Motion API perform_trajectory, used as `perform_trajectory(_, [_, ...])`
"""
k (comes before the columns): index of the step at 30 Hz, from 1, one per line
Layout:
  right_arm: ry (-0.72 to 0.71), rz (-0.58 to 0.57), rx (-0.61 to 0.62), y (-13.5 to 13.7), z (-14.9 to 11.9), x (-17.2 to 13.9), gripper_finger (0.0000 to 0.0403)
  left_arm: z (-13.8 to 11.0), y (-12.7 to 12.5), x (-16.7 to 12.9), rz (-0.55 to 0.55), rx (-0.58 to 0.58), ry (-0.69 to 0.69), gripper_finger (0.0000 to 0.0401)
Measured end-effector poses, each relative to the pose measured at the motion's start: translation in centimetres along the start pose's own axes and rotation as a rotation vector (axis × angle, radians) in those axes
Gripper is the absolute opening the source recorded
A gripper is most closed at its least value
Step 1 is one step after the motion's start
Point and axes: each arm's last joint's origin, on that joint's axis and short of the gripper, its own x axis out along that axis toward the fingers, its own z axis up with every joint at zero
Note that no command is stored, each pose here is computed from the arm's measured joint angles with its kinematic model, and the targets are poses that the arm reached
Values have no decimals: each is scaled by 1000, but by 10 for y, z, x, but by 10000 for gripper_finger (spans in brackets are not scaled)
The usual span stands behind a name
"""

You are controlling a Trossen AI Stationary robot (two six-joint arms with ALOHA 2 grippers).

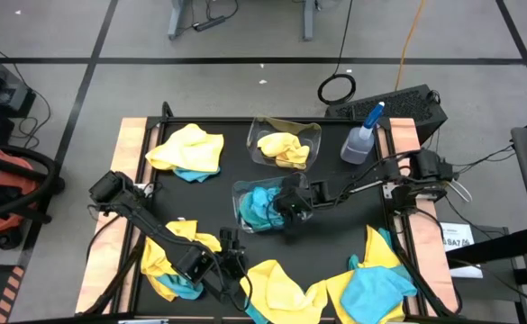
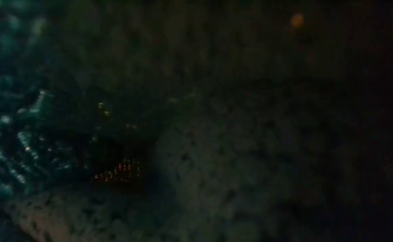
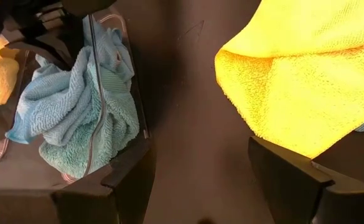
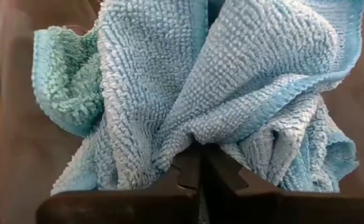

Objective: Sort microfiber towel by color & place in baskets
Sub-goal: Put the blue microfiber cloth into the bottom transparent bin, then put the yellow microfiber cloth into the top transparent bin

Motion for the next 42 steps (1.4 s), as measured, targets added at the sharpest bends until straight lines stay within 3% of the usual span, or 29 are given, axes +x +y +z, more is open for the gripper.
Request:
perform_trajectory(6, [-22,1,7,-1,4,-13,15,0,0,0,0,0,0,261])
perform_trajectory(13, [-145,11,14,-2,22,-53,38,0,0,0,0,1,1,261])
perform_trajectory(26, [-334,69,-45,14,34,-129,132,2,-1,0,-22,6,-13,261])
perform_trajectory(31, [-385,113,-74,25,34,-150,166,13,-9,-1,-132,35,-109,261])
perform_trajectory(36, [-398,235,-119,41,30,-162,187,28,-21,6,-254,106,-252,261])
perform_trajectory(42, [-360,333,-163,65,21,-168,196,42,-24,27,-296,133,-361,261])
